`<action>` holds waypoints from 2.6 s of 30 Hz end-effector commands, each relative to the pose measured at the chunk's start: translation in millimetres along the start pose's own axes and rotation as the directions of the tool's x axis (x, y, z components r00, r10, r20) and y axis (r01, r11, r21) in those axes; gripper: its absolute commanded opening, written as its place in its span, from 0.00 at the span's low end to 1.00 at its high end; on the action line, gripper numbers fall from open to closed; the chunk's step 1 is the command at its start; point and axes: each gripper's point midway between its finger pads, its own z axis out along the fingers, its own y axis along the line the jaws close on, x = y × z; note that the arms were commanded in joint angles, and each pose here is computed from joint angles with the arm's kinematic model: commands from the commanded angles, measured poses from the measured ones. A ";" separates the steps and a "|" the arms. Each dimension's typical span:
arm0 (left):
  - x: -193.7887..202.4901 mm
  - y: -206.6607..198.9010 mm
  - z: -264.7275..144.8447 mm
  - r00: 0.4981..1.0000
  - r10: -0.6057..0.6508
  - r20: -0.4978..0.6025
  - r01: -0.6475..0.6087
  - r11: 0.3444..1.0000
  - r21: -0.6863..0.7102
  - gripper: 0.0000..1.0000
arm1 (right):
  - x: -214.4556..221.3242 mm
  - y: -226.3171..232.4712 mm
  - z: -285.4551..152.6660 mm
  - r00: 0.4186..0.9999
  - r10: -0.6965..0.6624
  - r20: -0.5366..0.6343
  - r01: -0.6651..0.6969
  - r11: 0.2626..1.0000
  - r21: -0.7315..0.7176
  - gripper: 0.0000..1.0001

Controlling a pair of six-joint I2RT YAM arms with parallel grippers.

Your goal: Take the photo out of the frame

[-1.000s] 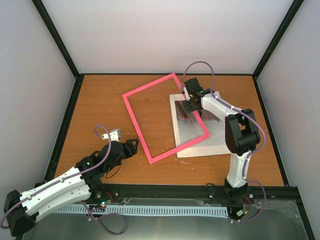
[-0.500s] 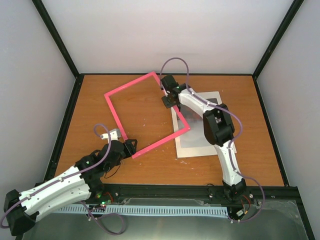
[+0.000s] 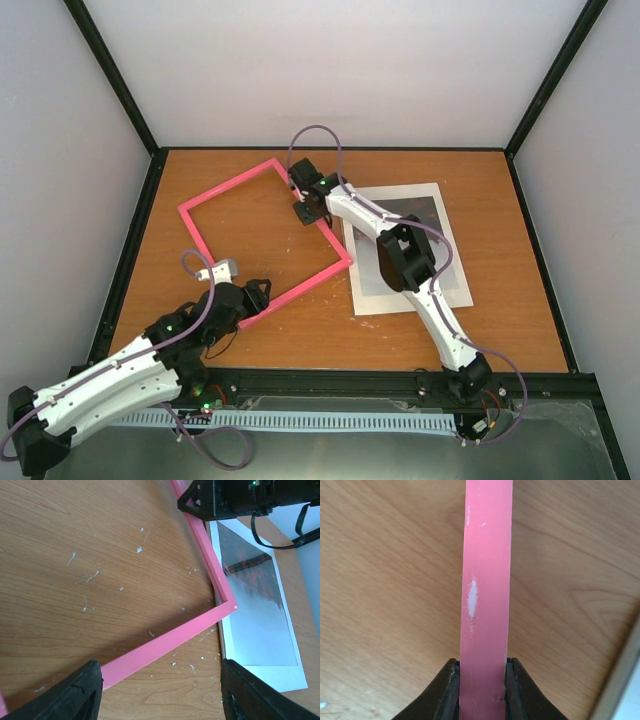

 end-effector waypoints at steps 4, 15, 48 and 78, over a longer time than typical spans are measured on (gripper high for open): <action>-3.9 -1.2 -4.6 1.000 -0.022 0.015 0.022 1.000 0.008 0.64 | -14.0 33.1 10.9 0.999 0.005 0.044 -0.003 0.998 -0.061 0.03; -0.7 3.9 -3.1 1.000 -0.023 0.013 0.023 1.000 0.002 0.64 | -10.1 39.6 18.8 0.999 -0.038 0.033 0.040 0.999 -0.034 0.33; -42.7 -133.7 72.5 0.901 0.421 0.106 -0.434 0.881 0.187 0.96 | 281.8 -247.3 -212.8 0.965 0.250 0.080 -0.257 0.961 0.099 0.76; 31.3 -143.9 267.2 0.858 0.227 -0.461 -0.260 0.966 -0.009 0.75 | 332.4 -248.0 -162.8 0.919 0.394 -0.014 -0.394 0.918 -0.042 0.69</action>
